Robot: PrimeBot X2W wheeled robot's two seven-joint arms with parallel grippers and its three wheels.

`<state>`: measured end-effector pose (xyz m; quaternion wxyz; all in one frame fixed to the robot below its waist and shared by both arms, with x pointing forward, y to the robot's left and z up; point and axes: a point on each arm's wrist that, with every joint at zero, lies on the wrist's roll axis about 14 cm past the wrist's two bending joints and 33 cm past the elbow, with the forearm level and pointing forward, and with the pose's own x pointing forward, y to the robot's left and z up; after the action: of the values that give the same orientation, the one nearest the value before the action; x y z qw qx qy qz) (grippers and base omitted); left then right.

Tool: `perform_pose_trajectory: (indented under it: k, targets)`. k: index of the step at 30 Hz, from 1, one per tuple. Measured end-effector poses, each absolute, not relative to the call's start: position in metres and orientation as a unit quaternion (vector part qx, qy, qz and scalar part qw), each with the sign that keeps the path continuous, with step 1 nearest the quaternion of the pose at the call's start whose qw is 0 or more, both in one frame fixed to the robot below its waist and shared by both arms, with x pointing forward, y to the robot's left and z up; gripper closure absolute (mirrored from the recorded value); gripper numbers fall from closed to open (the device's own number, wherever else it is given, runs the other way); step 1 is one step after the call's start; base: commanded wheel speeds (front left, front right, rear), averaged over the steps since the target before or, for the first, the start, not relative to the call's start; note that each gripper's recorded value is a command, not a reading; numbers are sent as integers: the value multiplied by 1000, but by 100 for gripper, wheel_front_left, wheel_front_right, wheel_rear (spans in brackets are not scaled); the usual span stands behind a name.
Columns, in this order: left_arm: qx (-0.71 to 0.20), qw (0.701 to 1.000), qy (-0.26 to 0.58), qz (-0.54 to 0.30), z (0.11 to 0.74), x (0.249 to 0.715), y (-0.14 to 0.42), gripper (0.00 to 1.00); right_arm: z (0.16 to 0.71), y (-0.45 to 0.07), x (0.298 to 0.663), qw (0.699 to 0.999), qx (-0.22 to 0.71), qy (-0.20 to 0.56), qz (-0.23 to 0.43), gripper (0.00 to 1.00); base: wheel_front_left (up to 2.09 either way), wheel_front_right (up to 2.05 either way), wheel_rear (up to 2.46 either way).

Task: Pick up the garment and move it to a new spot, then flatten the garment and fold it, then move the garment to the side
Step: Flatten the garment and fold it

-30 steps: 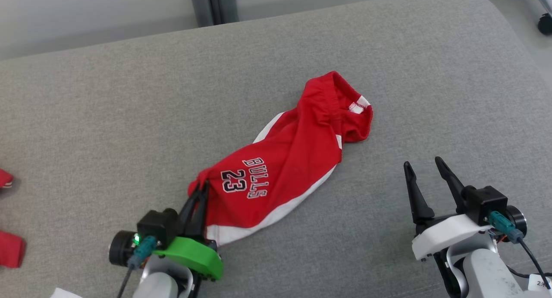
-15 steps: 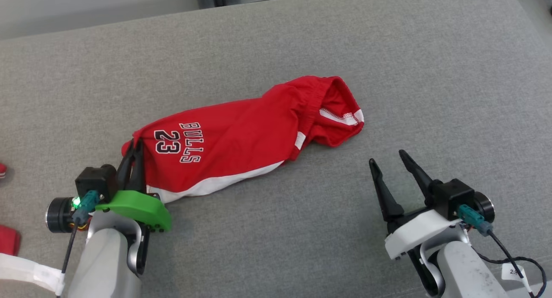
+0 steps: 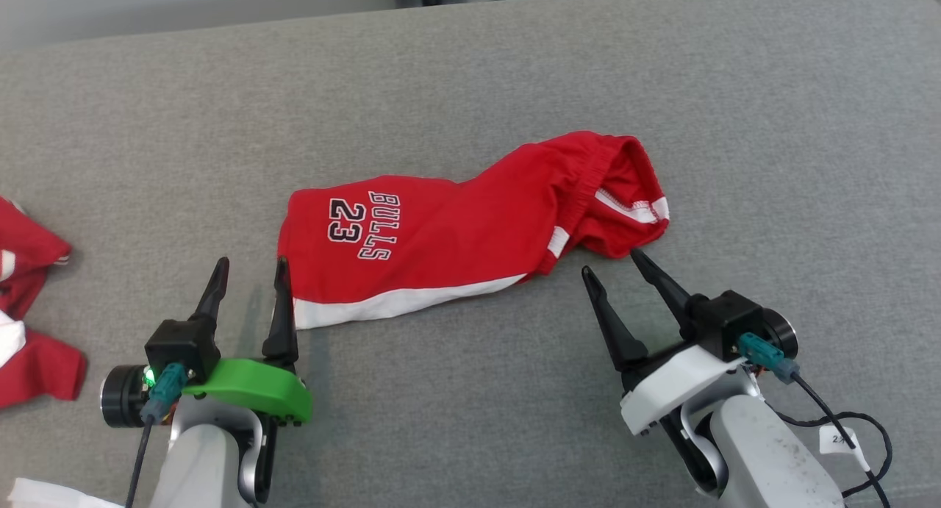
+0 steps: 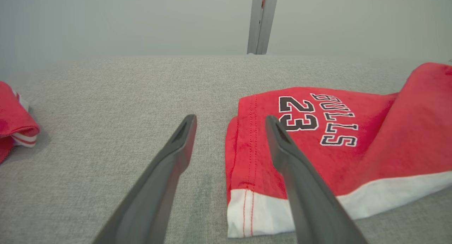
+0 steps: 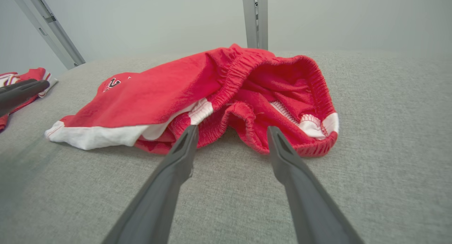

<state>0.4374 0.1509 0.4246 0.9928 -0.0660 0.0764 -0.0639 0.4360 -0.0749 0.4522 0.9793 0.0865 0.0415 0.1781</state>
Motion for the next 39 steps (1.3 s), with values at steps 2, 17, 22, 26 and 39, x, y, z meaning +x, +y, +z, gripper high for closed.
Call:
perform_pose_trajectory:
  k: [2, 17, 22, 26, 39]
  targets:
    - [-69, 993, 77, -57, 425, 430, 156, 0, 452, -68, 440, 978, 86, 42, 187, 0, 0, 0, 0]
    - [-81, 993, 85, -9, 421, 406, 188, 0, 427, -26, 467, 965, 97, 74, 231, 56, 0, 0, 0]
    - [-85, 993, 85, -15, 421, 407, 183, 0, 428, -34, 467, 968, 107, 73, 217, 52, 0, 0, 0]
    - [-87, 992, 86, -26, 420, 407, 175, 0, 430, -42, 466, 970, 116, 70, 204, 44, 0, 0, 0]
    - [-89, 991, 95, -27, 415, 406, 174, 0, 431, -39, 471, 968, 127, 71, 205, 100, 0, 0, 0]
